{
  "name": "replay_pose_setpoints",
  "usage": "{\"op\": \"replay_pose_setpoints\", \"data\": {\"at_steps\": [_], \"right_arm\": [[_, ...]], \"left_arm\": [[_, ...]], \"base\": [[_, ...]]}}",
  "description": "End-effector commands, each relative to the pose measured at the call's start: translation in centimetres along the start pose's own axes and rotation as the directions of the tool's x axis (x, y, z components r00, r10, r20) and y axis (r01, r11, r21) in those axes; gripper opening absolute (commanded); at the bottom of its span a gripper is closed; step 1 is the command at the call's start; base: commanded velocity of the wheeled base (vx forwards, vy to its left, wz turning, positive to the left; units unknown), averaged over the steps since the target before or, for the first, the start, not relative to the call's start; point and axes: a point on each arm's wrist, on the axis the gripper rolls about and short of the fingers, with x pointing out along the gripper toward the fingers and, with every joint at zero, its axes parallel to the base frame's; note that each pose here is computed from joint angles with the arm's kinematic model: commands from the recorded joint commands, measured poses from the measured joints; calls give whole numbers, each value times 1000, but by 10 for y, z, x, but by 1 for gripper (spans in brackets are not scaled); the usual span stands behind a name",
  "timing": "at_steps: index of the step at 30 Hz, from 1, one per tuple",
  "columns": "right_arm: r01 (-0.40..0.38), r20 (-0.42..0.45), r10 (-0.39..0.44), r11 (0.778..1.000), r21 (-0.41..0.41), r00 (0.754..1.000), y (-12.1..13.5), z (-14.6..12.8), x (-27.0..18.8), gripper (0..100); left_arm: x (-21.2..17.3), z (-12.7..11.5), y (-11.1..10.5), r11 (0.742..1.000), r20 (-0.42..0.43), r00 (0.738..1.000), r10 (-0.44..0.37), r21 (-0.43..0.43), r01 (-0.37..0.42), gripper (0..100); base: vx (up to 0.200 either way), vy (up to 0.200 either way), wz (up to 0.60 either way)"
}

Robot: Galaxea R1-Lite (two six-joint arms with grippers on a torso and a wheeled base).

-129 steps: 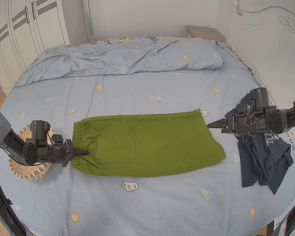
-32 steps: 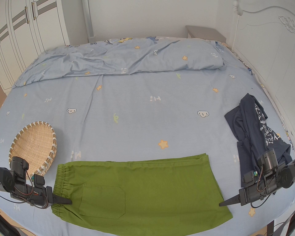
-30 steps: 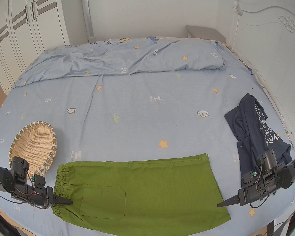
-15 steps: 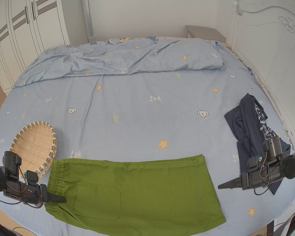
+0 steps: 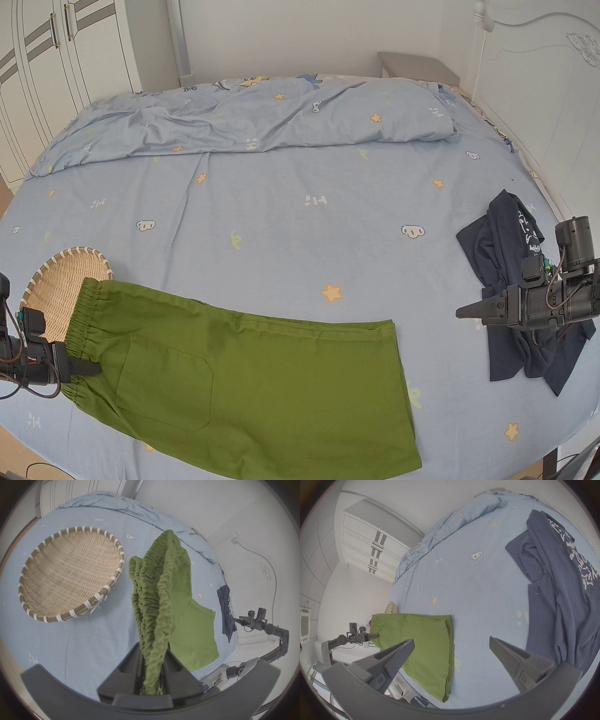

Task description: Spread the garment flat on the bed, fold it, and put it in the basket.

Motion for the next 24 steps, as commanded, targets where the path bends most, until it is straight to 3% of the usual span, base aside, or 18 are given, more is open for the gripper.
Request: {"op": "replay_pose_setpoints", "data": {"at_steps": [1,5,11,15,19,24], "right_arm": [[0,19,0,1000,-6,1000,1,3,-4,100],[0,18,0,1000,-5,1000,1,3,-3,100],[-1,18,1,1000,-6,1000,1,3,-3,100],[-6,14,6,1000,-10,1000,3,3,-2,100],[-4,14,4,1000,-11,1000,3,3,-2,100],[1,21,-1,1000,-8,1000,2,4,-3,100]], "left_arm": [[-4,6,-11,999,-8,1000,-4,40,4,0],[-9,11,-24,997,-39,999,-33,67,36,0],[-27,26,-61,985,-75,990,-116,120,124,0],[-30,31,-94,964,-130,971,-200,153,219,0],[-22,26,-129,930,-197,952,-233,243,277,0],[7,21,-164,917,-256,938,-234,263,300,0]], "base": [[0,0,0],[0,0,0],[0,0,0],[0,0,0],[0,0,0],[0,0,0]]}}
